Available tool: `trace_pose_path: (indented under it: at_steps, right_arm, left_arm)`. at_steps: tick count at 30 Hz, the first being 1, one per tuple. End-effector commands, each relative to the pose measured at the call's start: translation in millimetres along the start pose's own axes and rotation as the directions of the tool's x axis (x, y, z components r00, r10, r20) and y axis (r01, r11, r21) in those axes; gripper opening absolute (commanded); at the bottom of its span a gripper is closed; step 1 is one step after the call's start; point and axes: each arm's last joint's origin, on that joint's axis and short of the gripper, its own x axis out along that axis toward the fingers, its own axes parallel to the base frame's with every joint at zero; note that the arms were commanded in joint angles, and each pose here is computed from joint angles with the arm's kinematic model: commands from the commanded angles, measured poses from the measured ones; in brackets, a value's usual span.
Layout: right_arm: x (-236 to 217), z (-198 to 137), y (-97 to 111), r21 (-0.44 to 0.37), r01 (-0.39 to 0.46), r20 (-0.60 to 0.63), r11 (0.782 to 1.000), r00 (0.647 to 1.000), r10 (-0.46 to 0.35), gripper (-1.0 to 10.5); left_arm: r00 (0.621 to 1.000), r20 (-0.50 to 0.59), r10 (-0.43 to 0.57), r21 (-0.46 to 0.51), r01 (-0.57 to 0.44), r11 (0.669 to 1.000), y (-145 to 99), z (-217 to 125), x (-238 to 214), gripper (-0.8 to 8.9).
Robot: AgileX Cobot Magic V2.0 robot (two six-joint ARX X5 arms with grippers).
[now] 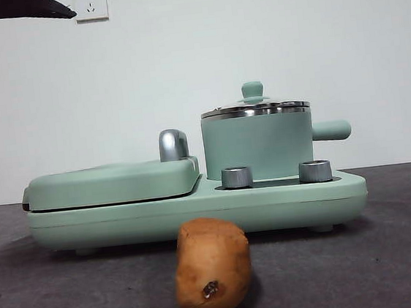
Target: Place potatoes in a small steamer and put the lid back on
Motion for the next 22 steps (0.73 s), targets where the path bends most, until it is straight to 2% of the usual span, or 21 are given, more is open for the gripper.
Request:
trace_pose_path:
  at_steps: [1, 6, 15, 22]
  right_arm:
    - [19, 11, 0, -0.058, -0.008, -0.036, 0.998, 0.999, 0.006, 4.9]
    - [30, 14, 1, -0.059, -0.022, -0.066, 0.998, 0.998, 0.018, 4.9]
    - [19, 9, 5, -0.046, -0.020, -0.092, 0.999, 0.996, 0.016, 4.9]
    - [4, 6, 11, -0.045, -0.023, -0.083, 0.999, 0.996, 0.020, 4.9]
  left_arm:
    - [0.999, 0.038, 0.005, 0.057, -0.007, 0.998, -3, 9, 1, 4.95]
    - [0.997, 0.078, 0.029, 0.067, -0.034, 0.997, 5, 19, 15, 4.95]
    - [0.999, -0.040, 0.031, 0.005, -0.031, 1.000, 33, 59, 82, 4.95]
    - [0.978, -0.140, 0.154, 0.151, -0.132, 0.980, 42, 106, 157, 4.95]
